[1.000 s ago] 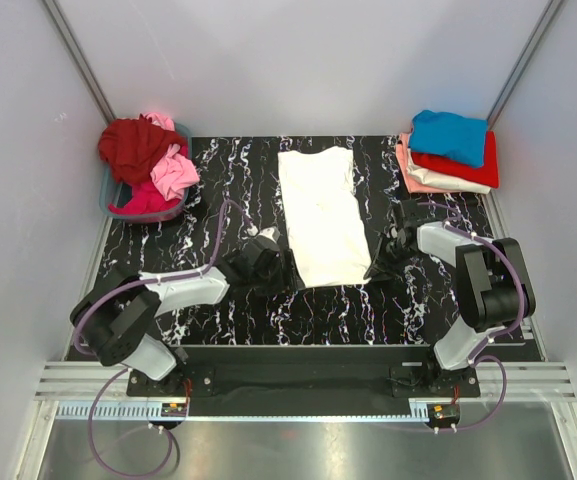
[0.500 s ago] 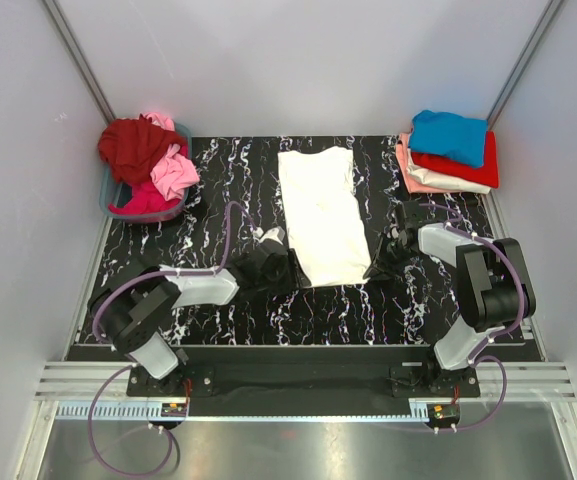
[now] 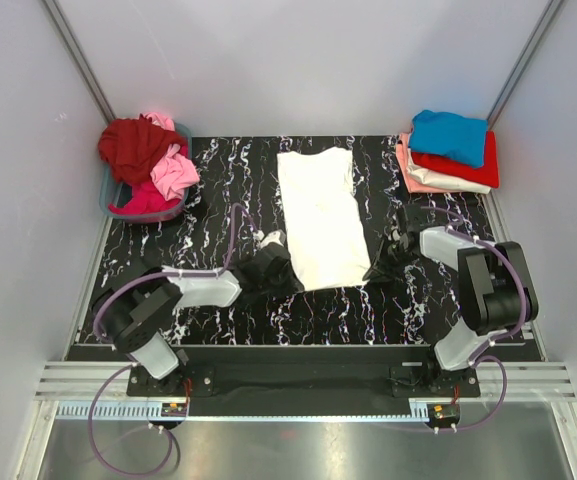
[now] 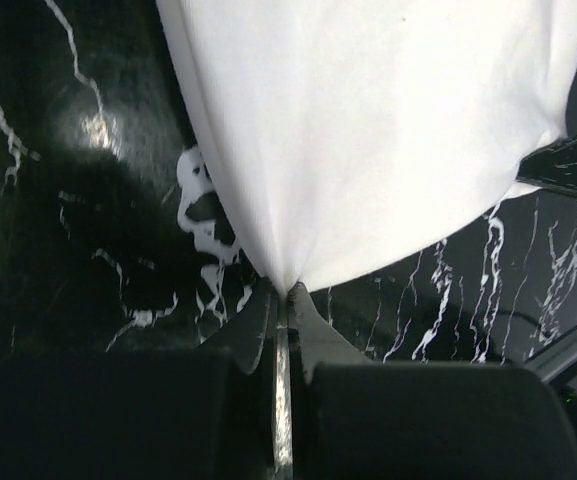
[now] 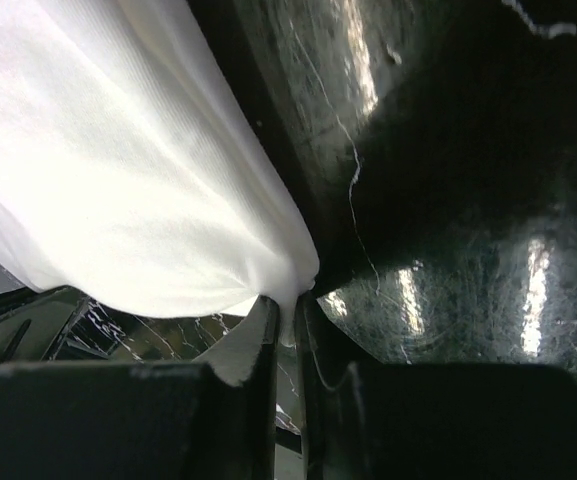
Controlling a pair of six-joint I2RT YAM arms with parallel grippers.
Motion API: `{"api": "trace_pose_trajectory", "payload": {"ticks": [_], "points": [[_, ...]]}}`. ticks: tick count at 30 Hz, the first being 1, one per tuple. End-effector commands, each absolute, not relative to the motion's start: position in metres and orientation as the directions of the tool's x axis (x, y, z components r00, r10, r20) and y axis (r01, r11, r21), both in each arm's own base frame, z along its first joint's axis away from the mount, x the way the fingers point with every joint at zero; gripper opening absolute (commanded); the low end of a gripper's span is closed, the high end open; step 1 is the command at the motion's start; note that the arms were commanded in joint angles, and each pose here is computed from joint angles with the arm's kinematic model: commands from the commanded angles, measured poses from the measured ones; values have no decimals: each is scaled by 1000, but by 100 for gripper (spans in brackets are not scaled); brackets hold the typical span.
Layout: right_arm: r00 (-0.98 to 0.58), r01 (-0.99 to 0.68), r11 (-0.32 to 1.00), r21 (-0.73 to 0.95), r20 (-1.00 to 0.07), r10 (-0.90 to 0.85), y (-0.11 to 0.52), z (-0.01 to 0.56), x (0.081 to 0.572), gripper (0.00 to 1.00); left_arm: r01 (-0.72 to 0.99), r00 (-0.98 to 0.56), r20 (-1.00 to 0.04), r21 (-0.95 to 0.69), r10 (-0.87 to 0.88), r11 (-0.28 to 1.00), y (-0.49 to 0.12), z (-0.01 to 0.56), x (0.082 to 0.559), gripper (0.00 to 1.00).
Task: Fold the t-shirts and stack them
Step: Fold the tshirt
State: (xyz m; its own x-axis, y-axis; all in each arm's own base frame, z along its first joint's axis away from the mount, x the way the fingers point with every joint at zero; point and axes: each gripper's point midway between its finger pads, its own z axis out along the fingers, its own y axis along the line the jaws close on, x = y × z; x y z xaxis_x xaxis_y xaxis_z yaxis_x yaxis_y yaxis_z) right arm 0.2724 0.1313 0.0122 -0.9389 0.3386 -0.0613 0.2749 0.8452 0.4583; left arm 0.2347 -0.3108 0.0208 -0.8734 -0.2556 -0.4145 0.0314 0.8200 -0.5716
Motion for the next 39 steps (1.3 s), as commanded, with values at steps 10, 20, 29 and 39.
{"api": "trace_pose_trajectory", "payload": {"ticks": [10, 20, 29, 39], "points": [[-915, 268, 763, 589, -93, 393, 142, 76, 201, 0, 97, -856, -484, -494, -180, 864, -287, 70, 172, 0], [-896, 265, 684, 679, -90, 436, 157, 127, 118, 0, 120, -888, -443, -489, -127, 864, -286, 82, 78, 0], [-884, 241, 680, 693, -132, 448, 153, 161, 114, 0, 150, -867, -484, -481, -119, 864, -289, 122, 68, 0], [-834, 178, 776, 606, -325, 445, 146, 201, 179, 0, 164, -806, -573, -462, -152, 872, -280, 177, 124, 0]]}}
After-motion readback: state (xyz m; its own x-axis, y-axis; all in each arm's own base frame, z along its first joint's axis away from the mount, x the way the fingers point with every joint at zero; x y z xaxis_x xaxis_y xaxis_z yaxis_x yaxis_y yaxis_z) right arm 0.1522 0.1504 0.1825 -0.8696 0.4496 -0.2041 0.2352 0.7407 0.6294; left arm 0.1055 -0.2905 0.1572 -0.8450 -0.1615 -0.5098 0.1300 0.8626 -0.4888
